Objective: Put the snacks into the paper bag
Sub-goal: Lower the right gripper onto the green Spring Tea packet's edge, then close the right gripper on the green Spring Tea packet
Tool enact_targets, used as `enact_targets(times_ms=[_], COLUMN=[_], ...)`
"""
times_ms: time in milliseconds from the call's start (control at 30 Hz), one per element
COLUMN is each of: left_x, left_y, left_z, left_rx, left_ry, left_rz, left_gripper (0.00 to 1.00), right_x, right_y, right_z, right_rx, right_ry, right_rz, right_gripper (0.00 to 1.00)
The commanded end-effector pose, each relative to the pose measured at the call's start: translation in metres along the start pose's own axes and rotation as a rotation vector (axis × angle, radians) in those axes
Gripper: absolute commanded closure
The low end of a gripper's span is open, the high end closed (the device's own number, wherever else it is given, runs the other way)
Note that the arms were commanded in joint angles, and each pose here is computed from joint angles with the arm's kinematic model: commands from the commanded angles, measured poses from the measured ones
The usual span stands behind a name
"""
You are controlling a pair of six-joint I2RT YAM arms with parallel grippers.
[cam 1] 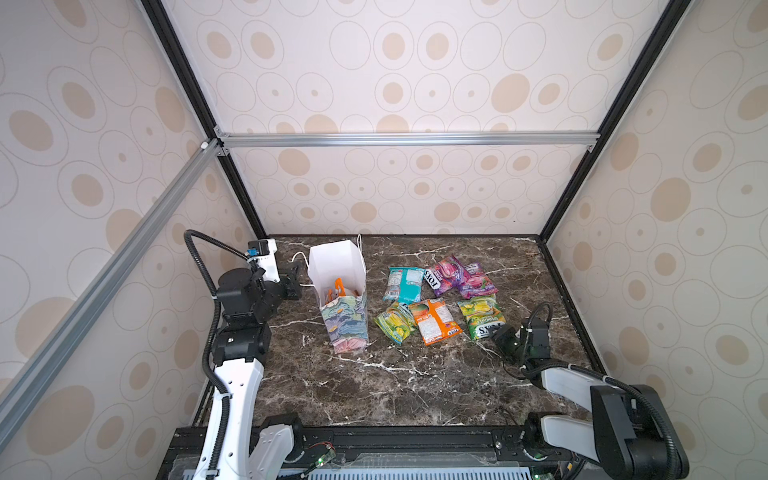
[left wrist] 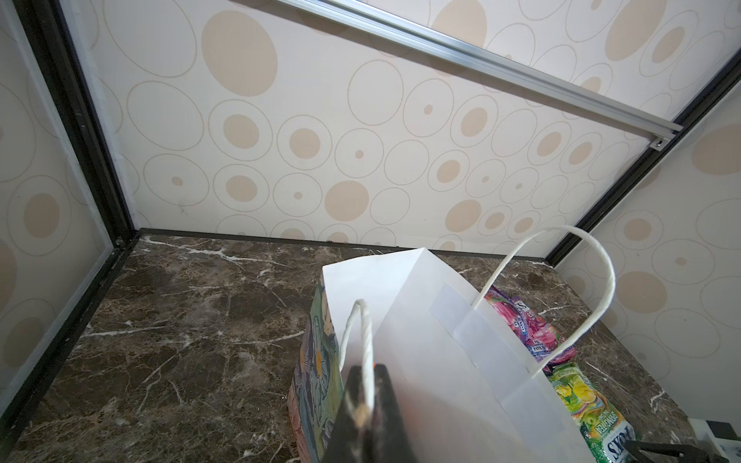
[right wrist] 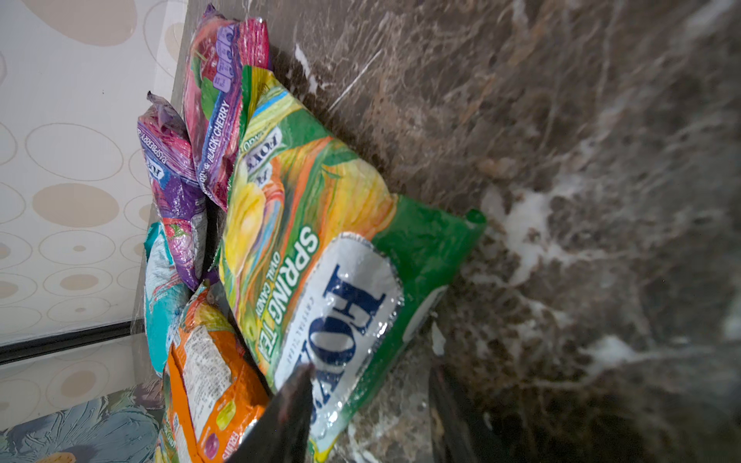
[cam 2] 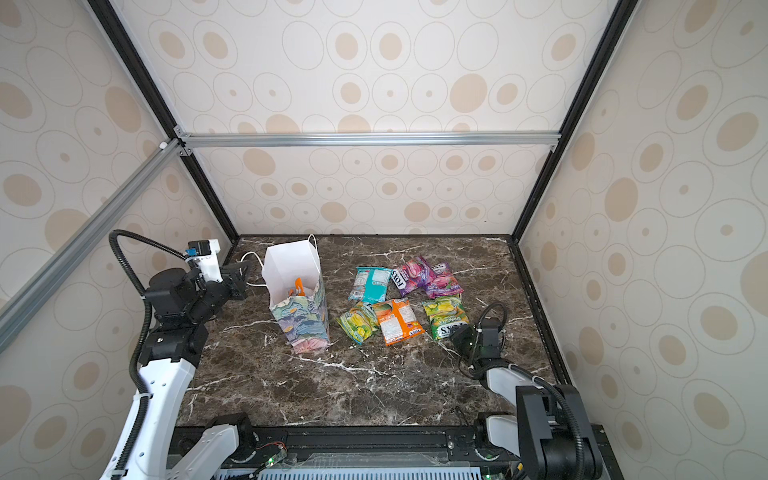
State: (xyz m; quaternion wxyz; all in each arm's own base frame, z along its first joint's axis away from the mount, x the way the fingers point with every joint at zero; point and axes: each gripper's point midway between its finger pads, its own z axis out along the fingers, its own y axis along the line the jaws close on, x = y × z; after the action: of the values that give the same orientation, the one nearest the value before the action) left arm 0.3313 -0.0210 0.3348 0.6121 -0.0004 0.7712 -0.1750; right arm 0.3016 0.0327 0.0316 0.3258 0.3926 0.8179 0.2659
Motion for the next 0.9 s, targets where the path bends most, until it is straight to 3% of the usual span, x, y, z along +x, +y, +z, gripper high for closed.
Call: enact_targets(times_ms=[0, 167, 300, 567, 867], left_x=[-0.006, -0.007, -0.008, -0.008, -0.009], left_y=[-0.002, -0.003, -0.003, -0.002, -0.002], left_z=[-0.003, -0.005, -0.005, -0.005, -0.006], left_rx=[0.008, 0.007, 0.001, 0.0, 0.0], left_ry=[-0.019, -0.025, -0.029, -0.028, -0.031], left_rz=[0.02, 0.023, 0.026, 0.024, 0.027], left_gripper=[1.0, 1.0, 1.0, 1.0, 1.0], right_x=[0.002, 0.004, 0.007, -0.001, -0.006], right_y=[-0.003, 0.0, -0.001, 0.003, 0.007], right_z=[0.005, 0.014, 0.017, 0.01, -0.006], right_rx=[-0.009, -0.039, -0.044, -0.041, -0.024], right_ry=[0.009, 0.023, 0.036, 0.005, -0.022], right_rz=[0.029, 0.056, 0.065, 0.028, -0.034], right_gripper=[0.52, 0.58, 0.68, 0.99, 1.0])
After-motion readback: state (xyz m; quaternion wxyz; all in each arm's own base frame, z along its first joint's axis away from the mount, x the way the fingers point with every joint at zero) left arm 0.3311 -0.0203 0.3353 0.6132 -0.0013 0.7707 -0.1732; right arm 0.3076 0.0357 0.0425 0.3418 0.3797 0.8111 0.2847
